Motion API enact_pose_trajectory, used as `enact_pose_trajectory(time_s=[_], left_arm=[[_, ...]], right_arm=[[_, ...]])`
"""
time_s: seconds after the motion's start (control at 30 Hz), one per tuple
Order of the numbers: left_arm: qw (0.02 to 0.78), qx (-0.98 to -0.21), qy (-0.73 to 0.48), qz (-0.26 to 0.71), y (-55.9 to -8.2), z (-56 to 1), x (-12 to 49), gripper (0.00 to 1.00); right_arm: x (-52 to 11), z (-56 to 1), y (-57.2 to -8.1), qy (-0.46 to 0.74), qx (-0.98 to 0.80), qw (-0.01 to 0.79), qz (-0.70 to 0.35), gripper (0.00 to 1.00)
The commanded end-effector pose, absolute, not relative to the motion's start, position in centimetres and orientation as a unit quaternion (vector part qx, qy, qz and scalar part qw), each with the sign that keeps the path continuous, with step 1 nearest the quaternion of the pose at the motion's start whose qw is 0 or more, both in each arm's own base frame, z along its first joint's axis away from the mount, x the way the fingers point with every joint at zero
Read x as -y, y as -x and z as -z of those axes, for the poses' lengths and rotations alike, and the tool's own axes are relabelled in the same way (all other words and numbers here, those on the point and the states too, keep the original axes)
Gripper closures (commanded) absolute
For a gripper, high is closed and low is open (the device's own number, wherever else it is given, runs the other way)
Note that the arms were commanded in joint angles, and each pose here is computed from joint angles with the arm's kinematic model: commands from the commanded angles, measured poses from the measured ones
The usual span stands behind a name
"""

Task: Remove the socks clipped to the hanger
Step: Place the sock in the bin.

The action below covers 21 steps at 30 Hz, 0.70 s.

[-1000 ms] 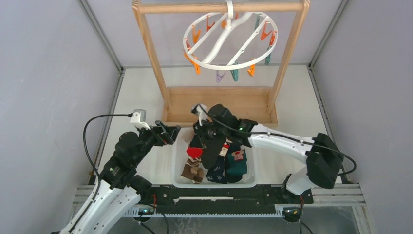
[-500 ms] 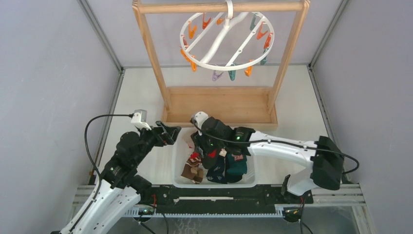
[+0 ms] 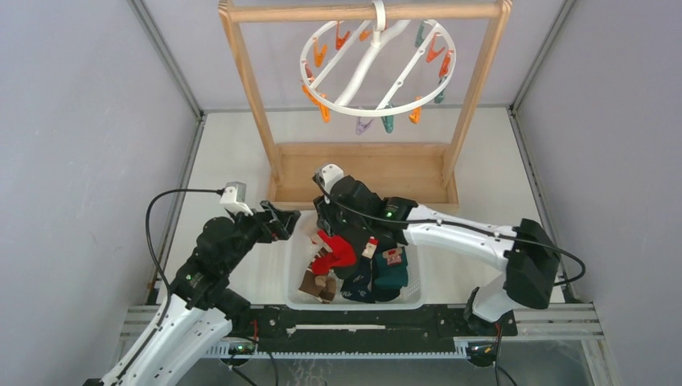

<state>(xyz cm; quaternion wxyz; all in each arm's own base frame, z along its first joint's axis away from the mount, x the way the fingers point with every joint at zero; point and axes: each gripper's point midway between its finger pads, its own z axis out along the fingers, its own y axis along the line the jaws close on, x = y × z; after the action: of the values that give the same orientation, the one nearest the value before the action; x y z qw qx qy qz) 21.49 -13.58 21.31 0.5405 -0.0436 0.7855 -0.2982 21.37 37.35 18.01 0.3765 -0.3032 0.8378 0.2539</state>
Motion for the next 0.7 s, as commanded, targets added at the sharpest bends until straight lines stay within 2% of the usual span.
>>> enact_pose_trajectory(time_s=[0.0,0.3,0.67], left_arm=[[0.544,-0.781,0.05,0.302,-21.9,-21.3,13.7,0.0],[0.548,-0.784,0.065,0.286,-22.2,-20.3,13.1,0.0],[0.548,-0.786,0.072,0.277,-22.4,-19.8,12.8,0.0]], right_arm=[[-39.8,-18.5,-23.3,0.286,-0.83,0.386,-0.285,0.57],[-41.0,-13.6,-24.3,0.283,-0.855,0.351,-0.257,0.58],[-40.0,-6.3,-22.4,0.3,-0.882,0.302,-0.203,0.58]])
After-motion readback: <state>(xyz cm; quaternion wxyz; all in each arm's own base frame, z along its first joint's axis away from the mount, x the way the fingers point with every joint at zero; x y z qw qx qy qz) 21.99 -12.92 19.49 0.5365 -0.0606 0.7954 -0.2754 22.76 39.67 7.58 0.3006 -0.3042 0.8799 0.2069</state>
